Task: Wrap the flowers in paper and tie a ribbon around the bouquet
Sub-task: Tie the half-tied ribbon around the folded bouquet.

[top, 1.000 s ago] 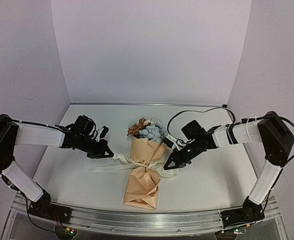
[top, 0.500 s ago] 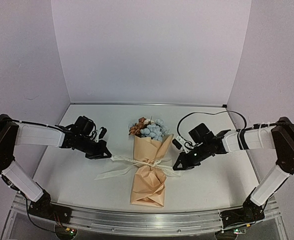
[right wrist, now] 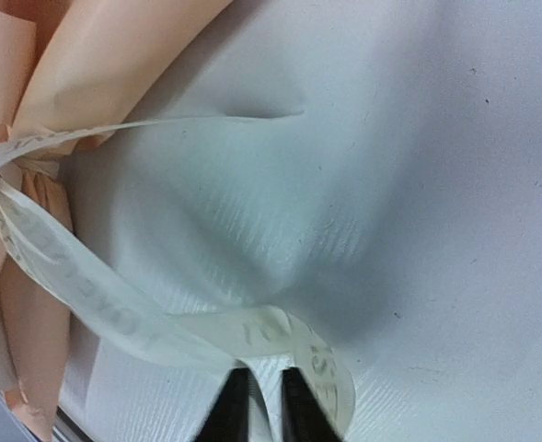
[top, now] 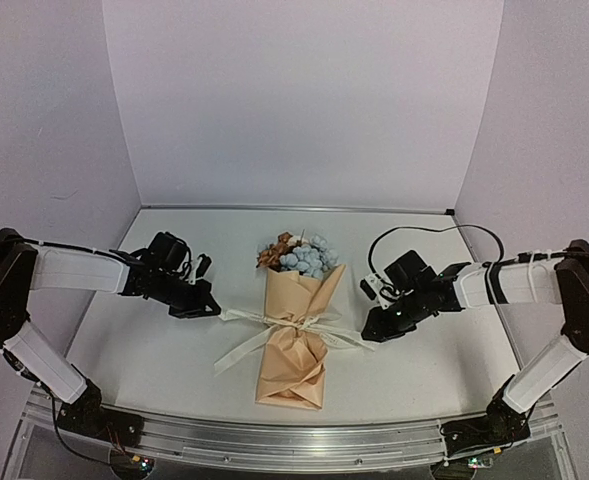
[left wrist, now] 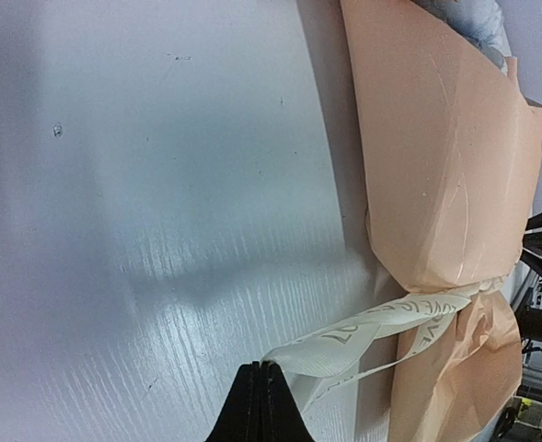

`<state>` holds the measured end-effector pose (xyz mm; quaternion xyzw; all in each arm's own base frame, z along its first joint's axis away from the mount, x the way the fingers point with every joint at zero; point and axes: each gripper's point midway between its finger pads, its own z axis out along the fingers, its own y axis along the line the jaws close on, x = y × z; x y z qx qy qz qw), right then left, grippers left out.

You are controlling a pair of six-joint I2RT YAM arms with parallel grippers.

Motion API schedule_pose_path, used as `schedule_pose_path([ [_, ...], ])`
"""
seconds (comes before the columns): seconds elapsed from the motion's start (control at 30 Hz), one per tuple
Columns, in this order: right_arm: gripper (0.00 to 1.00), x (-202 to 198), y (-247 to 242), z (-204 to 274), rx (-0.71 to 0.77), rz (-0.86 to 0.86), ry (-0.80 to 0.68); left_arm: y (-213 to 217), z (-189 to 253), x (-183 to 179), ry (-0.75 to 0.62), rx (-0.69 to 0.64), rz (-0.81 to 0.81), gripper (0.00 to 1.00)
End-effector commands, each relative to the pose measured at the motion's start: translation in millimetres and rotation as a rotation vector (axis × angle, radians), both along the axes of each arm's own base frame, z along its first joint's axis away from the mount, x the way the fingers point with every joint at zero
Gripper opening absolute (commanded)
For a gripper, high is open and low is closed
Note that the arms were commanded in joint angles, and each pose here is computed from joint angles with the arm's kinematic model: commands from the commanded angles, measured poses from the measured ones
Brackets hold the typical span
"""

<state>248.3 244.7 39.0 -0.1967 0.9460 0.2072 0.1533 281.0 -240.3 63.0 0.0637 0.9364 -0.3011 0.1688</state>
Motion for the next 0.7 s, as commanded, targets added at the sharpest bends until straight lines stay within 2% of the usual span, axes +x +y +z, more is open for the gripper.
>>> schedule_pose_path([
  [0.0,0.36,1,4,22,0.020,0.043,-0.064,-6,3,6,-0.007,-0.032,-0.024,0.00],
  [0.1,0.54,-7,16,26,0.017,0.192,-0.165,-11,6,7,-0.011,-0.056,-0.042,0.00],
  [0.23,0.66,-14,34,24,-0.033,0.425,-0.317,-16,7,8,-0.012,-0.068,-0.059,0.00],
  [0.43,0.70,-13,49,16,-0.111,0.599,-0.417,-18,11,11,-0.019,-0.073,-0.065,0.00],
  [0.67,0.71,3,64,-2,-0.222,0.648,-0.493,-18,11,10,-0.018,-0.074,-0.064,0.00],
])
